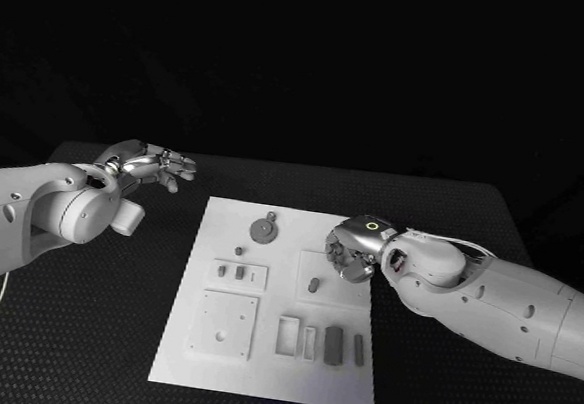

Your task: Assemble the parts on the task board

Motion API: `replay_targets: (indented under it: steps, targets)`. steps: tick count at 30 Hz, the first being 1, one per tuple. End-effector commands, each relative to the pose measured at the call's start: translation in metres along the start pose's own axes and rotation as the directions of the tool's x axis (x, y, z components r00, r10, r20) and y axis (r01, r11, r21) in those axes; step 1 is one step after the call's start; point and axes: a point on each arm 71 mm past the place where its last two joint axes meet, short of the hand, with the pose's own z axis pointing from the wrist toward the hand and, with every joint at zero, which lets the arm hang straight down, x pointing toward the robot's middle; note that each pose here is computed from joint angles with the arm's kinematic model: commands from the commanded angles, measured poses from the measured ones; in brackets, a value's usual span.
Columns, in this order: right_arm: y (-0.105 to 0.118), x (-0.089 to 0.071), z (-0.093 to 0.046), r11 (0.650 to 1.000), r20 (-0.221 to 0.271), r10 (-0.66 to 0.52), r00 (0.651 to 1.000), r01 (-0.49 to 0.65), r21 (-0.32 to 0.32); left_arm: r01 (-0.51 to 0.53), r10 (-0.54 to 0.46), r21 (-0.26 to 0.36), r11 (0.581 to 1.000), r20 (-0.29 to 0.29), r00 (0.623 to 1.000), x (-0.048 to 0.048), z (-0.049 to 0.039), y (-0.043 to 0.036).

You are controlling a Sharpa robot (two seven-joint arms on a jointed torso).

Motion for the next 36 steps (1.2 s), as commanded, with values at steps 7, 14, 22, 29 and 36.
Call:
replay_targets:
  steps: [7,14,22,29,36]
  targets:
    - [0.008,0.004,-0.001,0.999,0.016,-0.035,0.999,0.035,-0.021,0.005,-0.005,0.008,1.0,0.007,1.0,0.0002,0.0003,-0.0012]
    - [0.01,0.002,-0.002,0.999,0.035,-0.027,0.999,0.028,-0.029,0.005,-0.005,0.008,1.0,0.006,1.0,0.0008,0.0006,-0.0014]
    - [0.002,-0.006,-0.006,0.999,0.018,0.025,1.0,-0.024,-0.029,0.005,-0.005,0.006,1.0,0.007,1.0,0.0007,0.0013,-0.0011]
    - [-0.004,-0.023,-0.008,0.999,0.016,0.04,0.999,-0.04,-0.034,0.005,-0.005,0.006,1.0,0.007,1.0,-0.0011,0.0013,-0.0005]
    - [-0.004,-0.036,-0.009,0.996,0.033,0.087,0.996,-0.086,-0.039,0.004,-0.004,0.004,1.0,0.01,1.0,-0.0019,0.0017,-0.0002]
